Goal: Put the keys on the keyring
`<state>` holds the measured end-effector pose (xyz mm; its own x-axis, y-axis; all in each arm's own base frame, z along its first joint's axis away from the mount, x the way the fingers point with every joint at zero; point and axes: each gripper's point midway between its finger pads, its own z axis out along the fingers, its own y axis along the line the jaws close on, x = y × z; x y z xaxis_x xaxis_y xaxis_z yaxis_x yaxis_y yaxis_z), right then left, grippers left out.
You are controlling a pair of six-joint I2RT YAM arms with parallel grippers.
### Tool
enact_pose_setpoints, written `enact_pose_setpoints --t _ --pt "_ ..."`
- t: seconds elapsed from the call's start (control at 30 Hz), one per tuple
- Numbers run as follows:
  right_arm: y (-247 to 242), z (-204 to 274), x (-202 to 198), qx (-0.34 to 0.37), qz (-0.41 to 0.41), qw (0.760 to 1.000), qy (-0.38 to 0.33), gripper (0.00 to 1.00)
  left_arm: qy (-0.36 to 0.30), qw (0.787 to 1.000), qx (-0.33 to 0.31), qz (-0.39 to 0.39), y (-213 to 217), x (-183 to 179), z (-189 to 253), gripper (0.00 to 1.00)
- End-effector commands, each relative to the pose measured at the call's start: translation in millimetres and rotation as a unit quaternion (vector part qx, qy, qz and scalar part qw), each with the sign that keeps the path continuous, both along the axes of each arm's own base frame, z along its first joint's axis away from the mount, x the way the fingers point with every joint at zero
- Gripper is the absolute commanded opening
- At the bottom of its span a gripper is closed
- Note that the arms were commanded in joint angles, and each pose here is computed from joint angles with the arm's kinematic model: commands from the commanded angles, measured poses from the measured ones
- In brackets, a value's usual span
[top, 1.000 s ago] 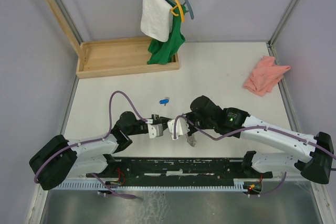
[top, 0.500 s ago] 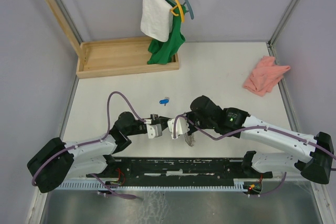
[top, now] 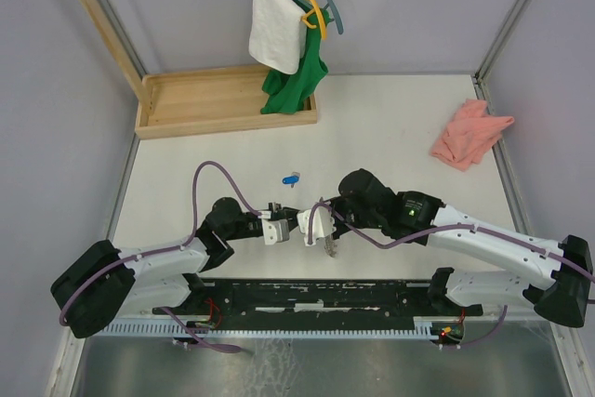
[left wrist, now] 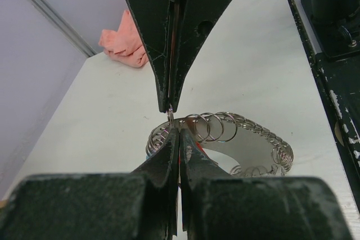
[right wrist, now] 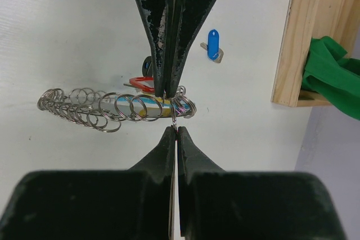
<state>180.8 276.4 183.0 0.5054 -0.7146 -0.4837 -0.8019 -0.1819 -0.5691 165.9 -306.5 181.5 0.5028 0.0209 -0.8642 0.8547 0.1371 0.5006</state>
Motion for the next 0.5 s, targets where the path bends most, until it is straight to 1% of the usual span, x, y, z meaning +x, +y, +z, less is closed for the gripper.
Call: enact_pose_setpoints --t 0.0,0.47 --pt "7.7 21.1 4.0 0.039 -0.006 0.999 -0.019 0.01 -0.039 0.999 -0.037 0.001 -3.7 2.6 31.0 0.03" --pt "9.8 17.2 -0.2 0.036 0.003 0.999 -0.008 0.01 -0.039 0.998 -0.049 0.008 -1.8 3.6 37.2 0.03"
